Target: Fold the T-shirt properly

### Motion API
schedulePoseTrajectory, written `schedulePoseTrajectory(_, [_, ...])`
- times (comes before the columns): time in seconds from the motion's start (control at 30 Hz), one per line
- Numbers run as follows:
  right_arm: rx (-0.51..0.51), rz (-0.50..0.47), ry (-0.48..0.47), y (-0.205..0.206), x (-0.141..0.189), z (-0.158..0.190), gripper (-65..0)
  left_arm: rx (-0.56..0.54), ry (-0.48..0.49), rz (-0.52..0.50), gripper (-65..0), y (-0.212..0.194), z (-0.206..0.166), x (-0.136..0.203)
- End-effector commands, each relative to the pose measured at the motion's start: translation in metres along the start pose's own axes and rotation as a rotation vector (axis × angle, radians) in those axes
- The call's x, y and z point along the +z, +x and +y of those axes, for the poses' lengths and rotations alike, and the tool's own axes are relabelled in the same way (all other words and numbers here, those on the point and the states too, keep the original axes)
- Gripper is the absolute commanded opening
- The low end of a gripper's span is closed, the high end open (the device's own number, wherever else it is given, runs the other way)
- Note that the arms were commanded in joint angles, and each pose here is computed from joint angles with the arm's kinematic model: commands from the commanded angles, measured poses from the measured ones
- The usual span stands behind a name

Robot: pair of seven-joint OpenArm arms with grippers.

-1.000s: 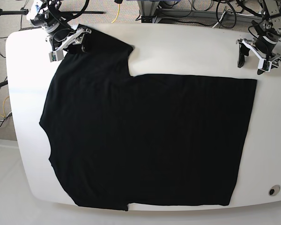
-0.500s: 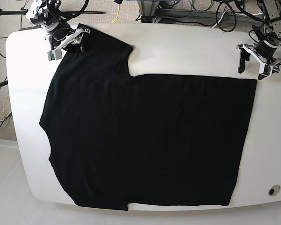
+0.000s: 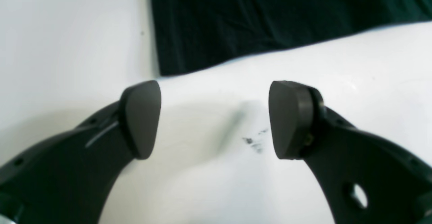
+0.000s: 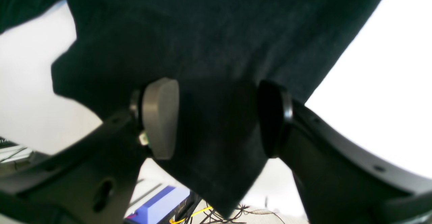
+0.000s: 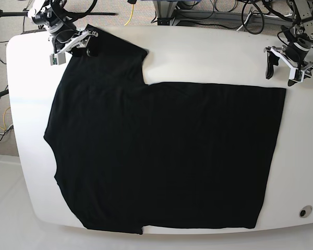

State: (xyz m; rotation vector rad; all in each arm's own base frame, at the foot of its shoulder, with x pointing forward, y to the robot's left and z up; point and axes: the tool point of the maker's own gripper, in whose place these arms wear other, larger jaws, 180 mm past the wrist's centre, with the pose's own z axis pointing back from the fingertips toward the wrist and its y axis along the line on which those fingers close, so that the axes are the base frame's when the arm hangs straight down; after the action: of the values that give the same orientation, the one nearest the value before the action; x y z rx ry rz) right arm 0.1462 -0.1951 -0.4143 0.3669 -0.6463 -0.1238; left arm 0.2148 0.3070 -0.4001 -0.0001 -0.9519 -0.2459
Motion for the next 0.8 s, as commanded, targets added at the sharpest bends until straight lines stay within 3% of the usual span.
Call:
schedulePoseTrajectory(0.0, [0.012,-0.02,-0.002,0.006,0.003,0.0,-29.2,-0.008,0.011,-0.041,-19.0,0.013,0.007,0.003])
schedulePoseTrajectory(0.77, [0.048,-0.035,-0.059,0.016,0.017,-0.012,-29.1,0.016,0.047,-0.031,-18.4,0.008,0.016,0.008])
